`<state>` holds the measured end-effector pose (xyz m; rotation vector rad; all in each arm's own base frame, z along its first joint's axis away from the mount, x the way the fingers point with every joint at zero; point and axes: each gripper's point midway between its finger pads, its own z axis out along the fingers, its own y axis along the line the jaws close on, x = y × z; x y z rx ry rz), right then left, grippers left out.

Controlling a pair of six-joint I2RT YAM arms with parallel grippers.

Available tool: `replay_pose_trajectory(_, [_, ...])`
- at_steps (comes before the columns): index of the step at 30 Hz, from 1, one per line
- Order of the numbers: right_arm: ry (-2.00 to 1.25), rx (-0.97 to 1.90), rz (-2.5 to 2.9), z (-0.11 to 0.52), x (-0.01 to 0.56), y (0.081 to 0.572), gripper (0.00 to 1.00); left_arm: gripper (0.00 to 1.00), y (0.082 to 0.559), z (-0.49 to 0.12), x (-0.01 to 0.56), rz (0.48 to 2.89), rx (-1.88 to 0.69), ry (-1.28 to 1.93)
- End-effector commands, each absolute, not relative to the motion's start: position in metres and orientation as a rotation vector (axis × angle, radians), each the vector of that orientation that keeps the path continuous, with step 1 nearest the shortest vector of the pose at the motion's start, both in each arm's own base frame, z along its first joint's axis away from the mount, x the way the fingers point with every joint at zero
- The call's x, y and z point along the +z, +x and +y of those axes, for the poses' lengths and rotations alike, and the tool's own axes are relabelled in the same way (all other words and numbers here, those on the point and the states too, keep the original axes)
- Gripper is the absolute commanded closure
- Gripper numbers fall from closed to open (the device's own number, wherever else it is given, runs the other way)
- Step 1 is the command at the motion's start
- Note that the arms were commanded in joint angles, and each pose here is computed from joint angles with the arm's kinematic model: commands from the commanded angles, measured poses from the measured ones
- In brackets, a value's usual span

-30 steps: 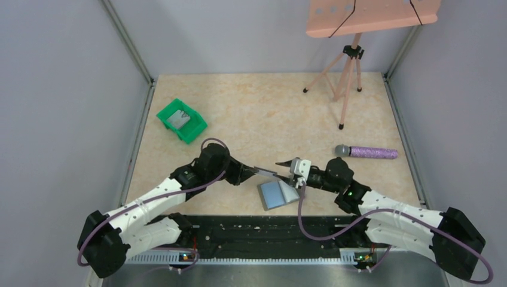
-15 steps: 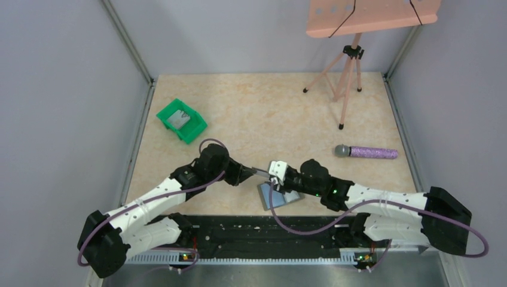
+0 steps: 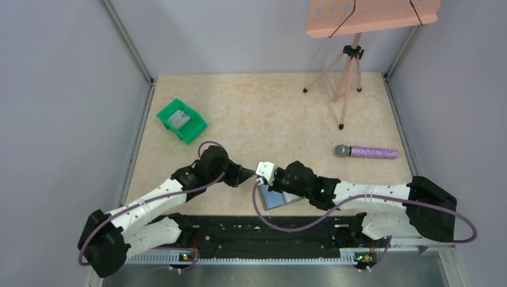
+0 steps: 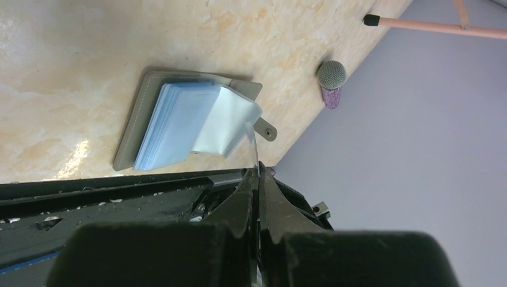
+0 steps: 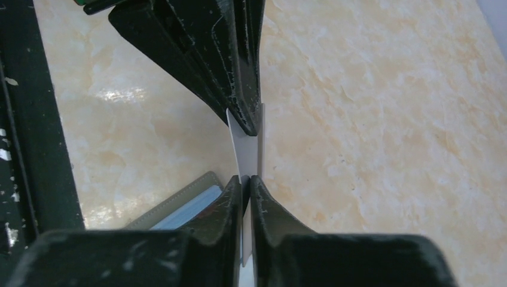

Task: Take the credit cards out of the card holder
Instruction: Place the credit card in the storage box.

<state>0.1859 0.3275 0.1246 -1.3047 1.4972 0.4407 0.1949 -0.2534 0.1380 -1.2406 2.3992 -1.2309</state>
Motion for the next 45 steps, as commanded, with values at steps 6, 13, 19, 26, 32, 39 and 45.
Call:
replay_pose_trajectory(6, [-1.056,0.428,1.529,0.327,0.160,0.206,1.00,0.68,0.207,-0.250,0.172,2.292,-1.262,-1.037])
replay_pose_trajectory(13, [-0.858,0.562,1.608,0.308,0.193,0.195,1.00,0.28,0.212,-0.254,0.217,2.141,-1.352,-0.677])
replay_pose_trajectory(19, [-0.573,0.709,1.712,0.290,0.217,0.208,1.00,0.31,0.204,-0.263,0.254,1.997,-1.454,-0.375])
replay_pose_trajectory(26, [-0.237,0.903,1.744,0.277,0.250,0.217,1.00,0.34,0.200,-0.268,0.256,1.897,-1.435,-0.122])
replay_pose_trajectory(32, [0.053,1.168,1.627,0.271,0.278,0.212,1.00,0.35,0.186,-0.282,0.255,1.846,-1.534,0.049])
replay_pose_trajectory(39, [0.250,1.354,1.507,0.261,0.287,0.208,1.00,0.36,0.175,-0.291,0.261,1.781,-1.638,0.143])
replay_pose_trajectory(45, [0.223,1.457,1.426,0.262,0.294,0.197,1.00,0.36,0.179,-0.295,0.256,1.788,-1.645,0.133])
